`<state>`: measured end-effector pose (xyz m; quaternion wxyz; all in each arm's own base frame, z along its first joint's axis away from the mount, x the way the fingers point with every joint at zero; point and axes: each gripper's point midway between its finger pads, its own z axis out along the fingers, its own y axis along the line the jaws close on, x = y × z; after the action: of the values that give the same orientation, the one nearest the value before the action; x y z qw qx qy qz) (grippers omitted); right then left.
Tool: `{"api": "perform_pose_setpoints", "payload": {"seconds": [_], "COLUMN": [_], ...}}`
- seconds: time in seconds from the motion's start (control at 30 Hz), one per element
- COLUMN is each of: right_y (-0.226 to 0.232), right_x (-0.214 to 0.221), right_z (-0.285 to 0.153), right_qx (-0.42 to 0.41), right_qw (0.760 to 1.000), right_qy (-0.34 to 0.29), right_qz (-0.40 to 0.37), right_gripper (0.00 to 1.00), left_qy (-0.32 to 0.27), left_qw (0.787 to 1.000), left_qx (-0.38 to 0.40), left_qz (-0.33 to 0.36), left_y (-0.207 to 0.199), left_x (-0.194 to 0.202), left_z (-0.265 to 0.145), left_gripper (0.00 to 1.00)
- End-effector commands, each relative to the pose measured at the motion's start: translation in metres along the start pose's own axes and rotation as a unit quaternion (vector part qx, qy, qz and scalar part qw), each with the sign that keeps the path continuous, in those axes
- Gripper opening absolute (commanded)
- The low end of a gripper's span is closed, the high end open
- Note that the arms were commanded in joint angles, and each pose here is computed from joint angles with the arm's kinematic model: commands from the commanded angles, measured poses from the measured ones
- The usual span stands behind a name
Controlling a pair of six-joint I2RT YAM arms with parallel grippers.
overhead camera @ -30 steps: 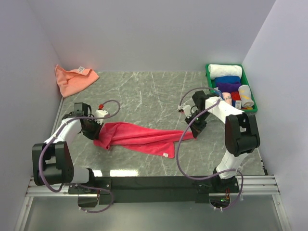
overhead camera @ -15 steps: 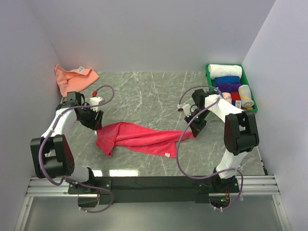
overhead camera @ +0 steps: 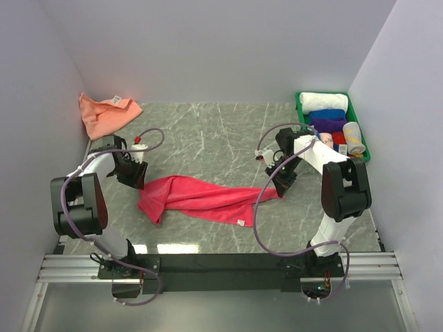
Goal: Roll the towels
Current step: Flatten the towel
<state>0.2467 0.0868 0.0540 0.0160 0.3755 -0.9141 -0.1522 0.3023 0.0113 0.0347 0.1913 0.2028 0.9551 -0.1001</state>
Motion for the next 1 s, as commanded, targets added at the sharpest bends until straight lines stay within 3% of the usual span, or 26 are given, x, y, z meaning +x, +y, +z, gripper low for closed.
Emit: {"api": "perform_pose_setpoints", "payload": {"seconds": [0.0,0.03,0.13,0.2,0.27,0.4,0.6,0.8,0.97], "right_y": [-0.001,-0.002,-0.005,-0.007,-0.011,-0.03,-0.058,-0.077,-0.064], "right_x": [-0.006,-0.006,-0.008,-0.011,-0.018,-0.036,-0.077,-0.093,-0.073], "right_z": [-0.007,-0.007,-0.009,-0.011,-0.015,-0.034,-0.11,-0.179,-0.204], "right_qx": [0.003,0.003,0.01,0.016,0.02,0.039,0.102,0.193,0.22], "right_qw": [1.0,1.0,1.0,1.0,1.0,0.999,0.99,0.97,0.96], "right_qy": [-0.001,0.001,0.0,-0.002,-0.008,-0.027,-0.095,-0.149,-0.171], "right_qz": [-0.005,-0.004,-0.005,-0.005,-0.002,0.008,0.011,0.003,-0.013], "right_gripper": [0.0,0.0,0.0,0.0,0.0,0.0,0.0,0.0,0.0], "left_qy": [-0.02,-0.02,-0.012,-0.004,-0.02,-0.054,-0.201,-0.295,-0.324], "left_qw": [1.0,1.0,1.0,0.999,0.998,0.996,0.979,0.951,0.939], "left_qx": [0.01,0.015,0.026,0.045,0.064,0.075,-0.017,-0.095,-0.111], "left_qz": [-0.012,-0.011,-0.011,-0.009,-0.007,-0.021,-0.008,-0.007,-0.009], "left_y": [-0.001,-0.002,-0.003,-0.005,-0.003,0.006,0.051,0.064,0.057], "left_x": [-0.01,-0.012,-0.012,-0.012,-0.029,-0.066,-0.161,-0.199,-0.182], "left_z": [0.006,0.008,0.011,0.012,0.005,-0.023,-0.127,-0.219,-0.267], "left_gripper": [0.45,0.42,0.2,0.13,0.01,0.01,0.0,0.0,0.0]}}
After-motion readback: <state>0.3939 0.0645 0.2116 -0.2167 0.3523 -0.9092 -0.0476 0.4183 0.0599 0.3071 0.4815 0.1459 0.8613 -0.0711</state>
